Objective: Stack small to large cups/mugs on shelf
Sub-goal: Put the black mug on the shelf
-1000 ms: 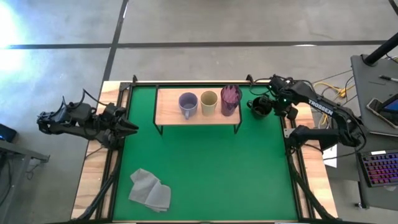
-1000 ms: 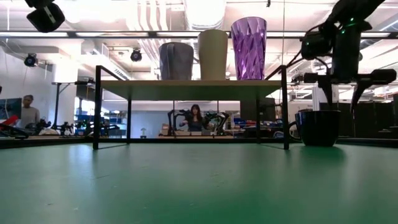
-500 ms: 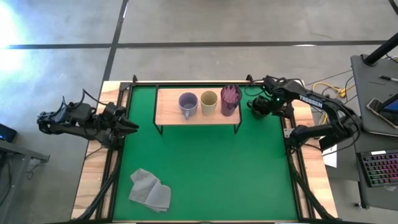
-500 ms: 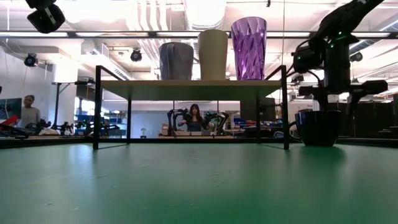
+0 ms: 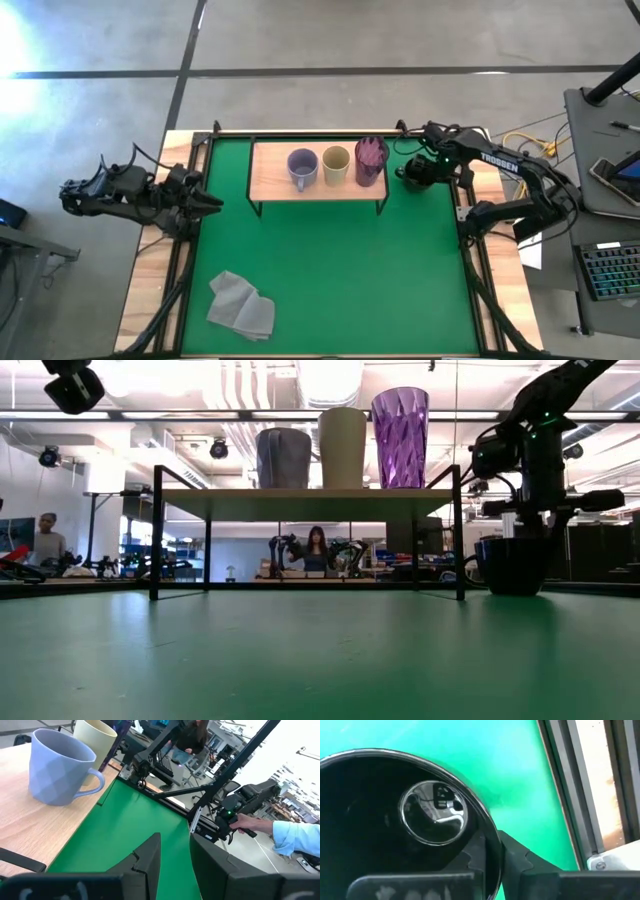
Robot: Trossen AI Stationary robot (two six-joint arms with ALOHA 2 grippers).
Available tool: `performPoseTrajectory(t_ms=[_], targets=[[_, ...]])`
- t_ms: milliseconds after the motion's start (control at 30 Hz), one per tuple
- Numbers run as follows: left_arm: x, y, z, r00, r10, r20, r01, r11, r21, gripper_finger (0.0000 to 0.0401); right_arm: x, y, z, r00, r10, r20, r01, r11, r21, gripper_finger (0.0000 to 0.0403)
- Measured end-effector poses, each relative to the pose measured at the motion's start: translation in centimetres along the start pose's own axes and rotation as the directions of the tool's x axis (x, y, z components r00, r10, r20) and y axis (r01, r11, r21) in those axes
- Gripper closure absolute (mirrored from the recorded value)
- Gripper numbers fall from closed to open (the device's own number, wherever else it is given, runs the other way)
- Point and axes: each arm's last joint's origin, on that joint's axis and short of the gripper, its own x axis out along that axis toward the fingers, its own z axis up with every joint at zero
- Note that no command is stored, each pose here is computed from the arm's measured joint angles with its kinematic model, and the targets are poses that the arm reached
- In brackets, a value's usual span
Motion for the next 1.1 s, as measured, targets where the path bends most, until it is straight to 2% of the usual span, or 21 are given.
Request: performPoseTrajectory(t_ms=[100, 333, 533, 667, 733, 967, 1100], targets=[[0.0, 0.0, 0.0, 1.0, 0.005, 0.002, -0.005, 1.0, -0.021, 0.0312, -0.1, -0.2, -0.1, 1.0, -0.016, -0.001, 0.016, 1.0, -0.015, 0.038], [0.0, 0.0, 0.0, 1.0, 0.007, -0.002, -0.007, 1.0, -0.023, 0.0312, -1.4, -2.7, -1.2, 0.988, -0.153, -0.034, 0.15, 0.985, -0.086, 0.038], [0.1, 0.1, -0.2, 1.0, 0.011, -0.008, -0.011, 1.0, -0.022, 0.0312, -3.2, -4.7, -2.3, 0.993, -0.099, -0.056, 0.094, 0.992, -0.086, 0.038], [0.1, 0.1, -0.2, 1.0, 0.014, -0.011, -0.014, 1.0, -0.021, 0.0312, -4.4, -6.0, -3.4, 0.995, -0.001, -0.096, -0.011, 0.992, -0.126, 0.038], [0.1, 0.1, -0.2, 1.0, 0.014, -0.012, -0.014, 1.0, -0.02, 0.0312, -5.0, -6.8, -4.0, 0.994, 0.014, -0.11, -0.03, 0.99, -0.14, 0.038], [0.1, 0.2, -0.2, 0.999, 0.033, 0.001, -0.033, 0.999, -0.016, 0.0312, -6.2, -9.5, -5.9, 0.99, -0.003, -0.138, -0.034, 0.964, -0.264, 0.038], [0.1, 0.2, -0.1, 0.999, 0.038, 0.005, -0.038, 0.999, -0.016, 0.0312, -6.7, -9.9, -6.5, 0.985, 0.097, -0.144, -0.142, 0.928, -0.344, 0.038]])
